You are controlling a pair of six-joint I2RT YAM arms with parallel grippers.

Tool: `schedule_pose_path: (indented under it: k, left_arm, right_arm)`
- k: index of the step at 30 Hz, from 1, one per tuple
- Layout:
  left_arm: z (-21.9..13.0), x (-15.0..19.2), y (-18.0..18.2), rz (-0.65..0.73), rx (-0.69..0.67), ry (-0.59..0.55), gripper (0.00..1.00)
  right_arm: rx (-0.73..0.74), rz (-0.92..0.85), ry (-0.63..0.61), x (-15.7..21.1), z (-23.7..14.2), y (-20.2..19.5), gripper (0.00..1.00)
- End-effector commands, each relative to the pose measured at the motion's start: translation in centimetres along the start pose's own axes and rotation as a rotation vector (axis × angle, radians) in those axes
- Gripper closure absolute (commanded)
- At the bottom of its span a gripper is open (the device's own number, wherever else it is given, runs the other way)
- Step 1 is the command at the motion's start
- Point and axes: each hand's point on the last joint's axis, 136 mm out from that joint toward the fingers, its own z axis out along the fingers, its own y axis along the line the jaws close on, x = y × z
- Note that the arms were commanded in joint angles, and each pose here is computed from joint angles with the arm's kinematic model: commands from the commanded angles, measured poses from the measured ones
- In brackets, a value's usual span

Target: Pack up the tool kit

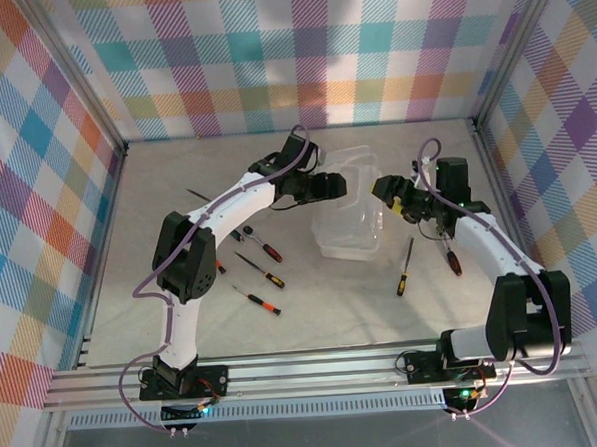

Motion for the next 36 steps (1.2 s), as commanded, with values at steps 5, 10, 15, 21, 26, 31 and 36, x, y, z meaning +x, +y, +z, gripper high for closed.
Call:
schedule_pose_path:
  k: [5, 10, 15, 21, 26, 31, 36]
  left_arm:
    - [-1.0, -1.6, -3.2, -0.053, 0.225, -0.064, 0.67]
    - [-1.3, -1.1, -3.5, -0.023, 0.24, -0.041, 0.48]
    - [-3.2, -0.9, -3.3, 0.041, 0.199, -0.046, 0.0]
    - [-6.2, -1.3, -1.5, 0.037, 0.205, -0.053, 0.0]
    - [-7.7, -1.6, -1.5, 0.031, 0.294, -0.089, 0.0]
    - [-8.4, -1.4, -1.4, -0.001, 0.381, -0.115, 0.0]
    - [-9.5, -1.2, -1.6, -0.001, 0.429, -0.131, 0.0]
  right_arm:
    - [-0.084, 0.005, 0.069, -0.9, 1.1, 1.9, 0.14]
    - [-0.134, -0.008, 0.09, -1.2, 1.4, 3.7, 0.16]
    - [-0.162, -0.041, 0.093, -1.5, 1.1, 5.9, 0.17]
    - [-0.156, -0.086, 0.115, -1.3, 1.7, 7.7, 0.17]
    - [-0.147, -0.126, 0.137, -0.6, 3.1, 9.4, 0.17]
    - [-0.152, -0.144, 0.178, 0.4, 5.1, 10.9, 0.17]
    - [-0.137, -0.202, 0.178, 1.0, 5.6, 13.1, 0.18]
